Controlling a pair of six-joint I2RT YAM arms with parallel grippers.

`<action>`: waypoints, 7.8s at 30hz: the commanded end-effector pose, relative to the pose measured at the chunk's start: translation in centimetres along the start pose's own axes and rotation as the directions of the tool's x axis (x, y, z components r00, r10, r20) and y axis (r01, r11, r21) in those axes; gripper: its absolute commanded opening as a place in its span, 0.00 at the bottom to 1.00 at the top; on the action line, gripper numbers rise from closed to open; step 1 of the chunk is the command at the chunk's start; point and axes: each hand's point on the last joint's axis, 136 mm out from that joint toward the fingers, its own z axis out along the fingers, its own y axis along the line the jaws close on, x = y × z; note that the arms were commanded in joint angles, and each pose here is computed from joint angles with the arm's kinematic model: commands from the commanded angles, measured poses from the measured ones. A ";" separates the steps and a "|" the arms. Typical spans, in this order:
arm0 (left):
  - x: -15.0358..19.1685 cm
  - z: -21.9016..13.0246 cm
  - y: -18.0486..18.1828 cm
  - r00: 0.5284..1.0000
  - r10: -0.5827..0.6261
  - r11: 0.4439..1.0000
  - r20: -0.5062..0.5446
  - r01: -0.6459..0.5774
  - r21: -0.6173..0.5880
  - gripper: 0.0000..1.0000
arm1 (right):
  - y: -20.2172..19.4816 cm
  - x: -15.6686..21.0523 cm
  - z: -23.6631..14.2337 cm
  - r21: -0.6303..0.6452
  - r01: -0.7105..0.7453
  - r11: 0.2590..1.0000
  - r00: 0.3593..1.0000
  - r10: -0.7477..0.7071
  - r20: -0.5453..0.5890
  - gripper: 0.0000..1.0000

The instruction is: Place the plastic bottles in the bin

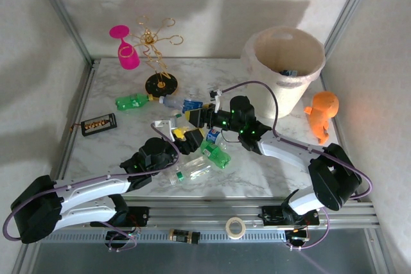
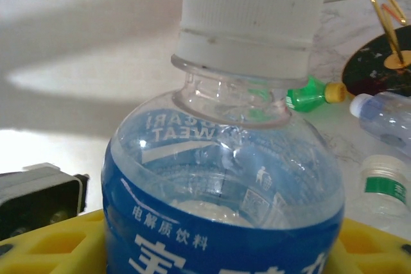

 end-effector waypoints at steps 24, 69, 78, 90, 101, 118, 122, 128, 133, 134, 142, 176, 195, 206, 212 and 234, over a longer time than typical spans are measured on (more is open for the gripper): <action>-3.1 -4.2 12.2 0.942 -0.238 0.905 0.236 0.303 -0.298 1.00 | -4.8 -25.2 -18.2 0.728 0.194 0.658 0.825 -0.511 0.242 0.47; -10.8 -1.2 16.1 0.967 -0.172 0.867 0.186 0.239 -0.438 1.00 | -2.7 -22.9 -19.4 0.590 0.172 0.789 0.833 -0.436 0.340 0.99; -15.9 1.5 20.4 0.999 -0.012 0.804 -0.038 -0.013 -0.594 1.00 | -1.1 -14.9 -12.4 0.411 0.223 0.884 0.883 -0.361 0.299 0.99; -18.8 3.0 26.3 0.935 0.234 0.719 -0.265 -0.350 -0.601 1.00 | -2.6 -8.1 -9.9 0.309 0.125 0.943 0.936 -0.215 0.277 0.99; -18.1 3.8 31.2 0.917 0.214 0.693 -0.336 -0.384 -0.610 1.00 | -3.0 -6.0 -8.3 0.307 0.099 0.946 0.956 -0.176 0.234 0.99; -14.9 5.4 35.9 0.929 0.022 0.702 -0.371 -0.278 -0.656 1.00 | -2.9 -5.5 -8.1 0.357 0.105 0.928 0.960 -0.188 0.208 0.99; -13.5 4.3 35.8 0.925 -0.031 0.695 -0.378 -0.252 -0.674 1.00 | -2.9 -5.0 -8.3 0.347 0.096 0.933 0.960 -0.179 0.215 0.99; -12.9 2.9 33.6 0.930 -0.073 0.683 -0.361 -0.217 -0.697 1.00 | -2.7 -4.8 -8.8 0.343 0.104 0.934 0.957 -0.187 0.220 0.99; -12.6 1.8 32.1 0.926 -0.091 0.660 -0.368 -0.221 -0.718 1.00 | -2.5 -4.9 -8.9 0.339 0.106 0.935 0.954 -0.192 0.229 0.99; -12.4 1.6 32.0 0.922 -0.099 0.656 -0.374 -0.222 -0.721 1.00 | -2.5 -4.8 -8.9 0.337 0.105 0.936 0.955 -0.189 0.228 0.99; -9.5 0.5 33.7 0.891 -0.155 0.612 -0.426 -0.252 -0.749 1.00 | -2.4 -4.8 -8.9 0.331 0.102 0.938 0.956 -0.184 0.227 0.99; -11.7 4.3 30.1 0.872 0.006 0.584 -0.489 -0.400 -0.706 0.99 | -3.0 -5.1 -7.1 0.325 0.093 0.941 0.965 -0.166 0.202 0.99; -11.1 6.0 33.6 0.845 -0.012 0.659 -0.535 -0.396 -0.639 1.00 | -2.5 -5.8 -7.8 0.338 0.096 0.936 0.960 -0.177 0.218 0.99; -8.1 3.3 32.3 0.848 -0.167 0.652 -0.503 -0.288 -0.702 1.00 | -2.6 -5.7 -7.5 0.332 0.106 0.937 0.960 -0.184 0.213 0.99; -5.8 2.1 30.9 0.830 -0.206 0.639 -0.518 -0.287 -0.714 1.00 | -2.9 -5.5 -6.9 0.326 0.106 0.940 0.963 -0.179 0.203 0.99; -4.0 1.5 32.0 0.825 -0.174 0.552 -0.538 -0.371 -0.747 0.61 | -3.3 -4.6 -5.5 0.295 0.098 0.951 0.974 -0.152 0.166 0.99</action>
